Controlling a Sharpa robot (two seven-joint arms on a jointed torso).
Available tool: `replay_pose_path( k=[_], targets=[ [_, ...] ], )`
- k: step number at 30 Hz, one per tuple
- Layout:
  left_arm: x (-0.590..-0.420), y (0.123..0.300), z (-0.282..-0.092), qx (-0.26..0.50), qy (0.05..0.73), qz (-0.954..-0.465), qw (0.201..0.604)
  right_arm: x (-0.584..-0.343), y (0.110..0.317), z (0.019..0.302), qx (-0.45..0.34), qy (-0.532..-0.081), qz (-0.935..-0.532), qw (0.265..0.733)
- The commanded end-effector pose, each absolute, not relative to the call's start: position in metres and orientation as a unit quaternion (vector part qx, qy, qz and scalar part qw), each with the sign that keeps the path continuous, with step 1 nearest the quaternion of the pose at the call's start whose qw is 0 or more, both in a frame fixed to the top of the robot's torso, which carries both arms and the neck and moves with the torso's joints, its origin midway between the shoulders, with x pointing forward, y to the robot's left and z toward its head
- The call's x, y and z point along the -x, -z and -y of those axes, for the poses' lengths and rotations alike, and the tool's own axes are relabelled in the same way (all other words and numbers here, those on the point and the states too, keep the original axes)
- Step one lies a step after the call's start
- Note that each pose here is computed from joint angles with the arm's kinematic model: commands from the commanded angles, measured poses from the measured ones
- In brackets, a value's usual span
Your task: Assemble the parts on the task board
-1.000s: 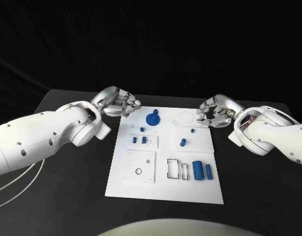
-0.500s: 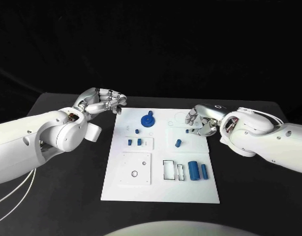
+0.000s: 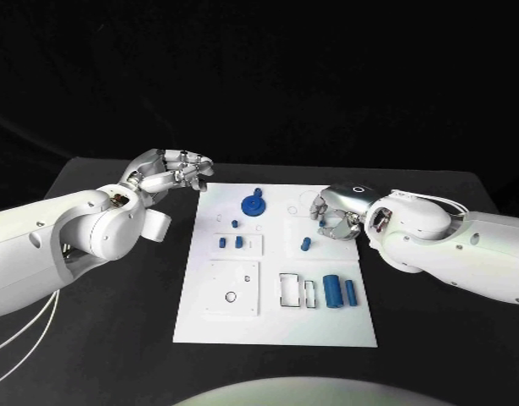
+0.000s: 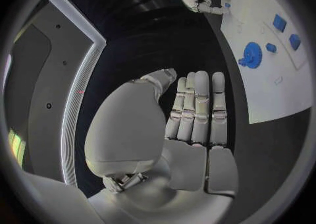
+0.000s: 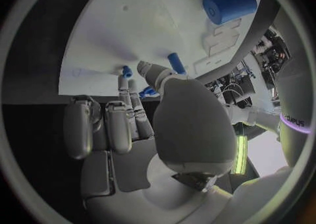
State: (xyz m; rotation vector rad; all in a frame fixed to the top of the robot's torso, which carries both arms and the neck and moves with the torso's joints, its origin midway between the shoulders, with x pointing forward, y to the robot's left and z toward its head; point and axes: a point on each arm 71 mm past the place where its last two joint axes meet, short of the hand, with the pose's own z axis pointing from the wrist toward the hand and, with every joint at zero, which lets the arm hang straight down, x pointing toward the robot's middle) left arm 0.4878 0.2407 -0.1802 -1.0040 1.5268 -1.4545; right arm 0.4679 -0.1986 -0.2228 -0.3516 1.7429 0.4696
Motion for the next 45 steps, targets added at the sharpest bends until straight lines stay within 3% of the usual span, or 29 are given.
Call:
replay_pose_path(
  k=[1, 25, 45],
  targets=[
    [-0.4868, 0.1786, -0.2384, 0.398, 0.585, -0.595, 0.382, -0.4676, 0.2267, 0.1971, 0.17, -0.185, -0.756, 0.605],
    [-0.4867, 0.1799, -0.2422, 0.401, 0.575, -0.601, 0.383, -0.4658, 0.2311, 0.1996, 0.189, -0.15, -0.746, 0.62],
    [-0.4881, 0.1811, -0.2458, 0.405, 0.569, -0.603, 0.387, -0.4629, 0.2322, 0.1993, 0.174, -0.164, -0.753, 0.613]
  ],
)
